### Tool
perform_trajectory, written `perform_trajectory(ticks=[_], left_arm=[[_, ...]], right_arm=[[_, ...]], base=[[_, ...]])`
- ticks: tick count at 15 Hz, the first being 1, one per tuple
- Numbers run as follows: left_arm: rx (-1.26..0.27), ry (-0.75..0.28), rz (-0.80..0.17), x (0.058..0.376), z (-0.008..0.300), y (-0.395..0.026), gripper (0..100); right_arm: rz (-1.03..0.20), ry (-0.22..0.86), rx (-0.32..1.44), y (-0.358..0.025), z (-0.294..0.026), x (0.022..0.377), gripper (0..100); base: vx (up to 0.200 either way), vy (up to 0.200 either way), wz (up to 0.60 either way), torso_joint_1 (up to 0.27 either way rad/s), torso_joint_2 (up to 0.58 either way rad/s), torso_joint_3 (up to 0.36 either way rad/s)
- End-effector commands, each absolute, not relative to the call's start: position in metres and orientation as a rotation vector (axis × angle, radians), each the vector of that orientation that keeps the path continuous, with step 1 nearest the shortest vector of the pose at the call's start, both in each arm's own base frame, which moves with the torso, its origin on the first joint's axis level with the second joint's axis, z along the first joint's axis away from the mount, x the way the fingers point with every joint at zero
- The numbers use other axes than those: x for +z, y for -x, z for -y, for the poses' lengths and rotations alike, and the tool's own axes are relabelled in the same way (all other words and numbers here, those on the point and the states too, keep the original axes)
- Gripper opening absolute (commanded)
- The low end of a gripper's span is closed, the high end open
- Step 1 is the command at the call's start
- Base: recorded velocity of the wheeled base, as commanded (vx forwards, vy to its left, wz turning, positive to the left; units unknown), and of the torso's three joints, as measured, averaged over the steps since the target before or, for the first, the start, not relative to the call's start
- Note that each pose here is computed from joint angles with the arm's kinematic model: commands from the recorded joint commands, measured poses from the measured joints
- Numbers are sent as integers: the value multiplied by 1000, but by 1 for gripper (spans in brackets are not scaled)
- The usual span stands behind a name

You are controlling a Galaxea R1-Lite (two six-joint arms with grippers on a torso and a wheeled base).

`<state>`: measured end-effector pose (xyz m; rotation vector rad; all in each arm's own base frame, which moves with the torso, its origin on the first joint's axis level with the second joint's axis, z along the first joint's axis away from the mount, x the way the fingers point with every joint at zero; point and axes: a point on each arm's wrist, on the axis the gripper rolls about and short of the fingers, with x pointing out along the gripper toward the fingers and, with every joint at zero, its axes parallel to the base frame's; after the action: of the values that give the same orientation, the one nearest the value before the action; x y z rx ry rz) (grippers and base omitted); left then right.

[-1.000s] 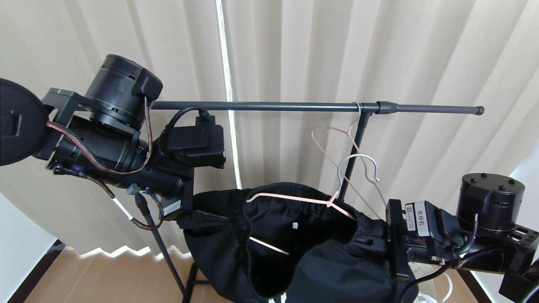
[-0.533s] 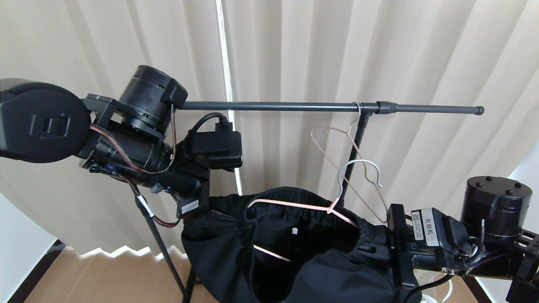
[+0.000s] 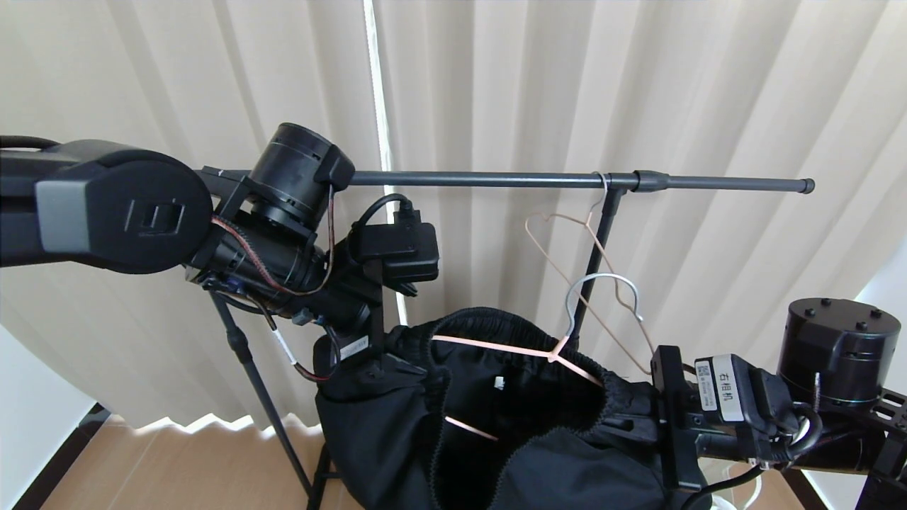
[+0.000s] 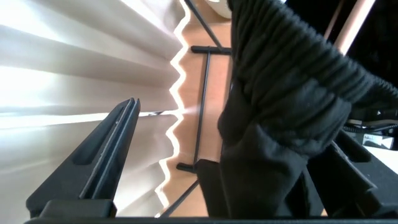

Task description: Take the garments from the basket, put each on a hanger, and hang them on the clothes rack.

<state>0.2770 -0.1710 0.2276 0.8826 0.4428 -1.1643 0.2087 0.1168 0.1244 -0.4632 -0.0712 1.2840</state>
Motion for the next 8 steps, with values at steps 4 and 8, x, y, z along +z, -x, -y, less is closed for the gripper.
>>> perform_trajectory(ticks=[4,8], left_arm=[[-1254,-834,-436,221,180,-279,100],[-1304,-803,-433,218,182,-278,100]], right_arm=[[82,465,1288,-208,-118,125,0],[99,463,1295,-206,-117,129,0]], base=[[0,0,0,0,0,0],[0,0,0,0,0,0]])
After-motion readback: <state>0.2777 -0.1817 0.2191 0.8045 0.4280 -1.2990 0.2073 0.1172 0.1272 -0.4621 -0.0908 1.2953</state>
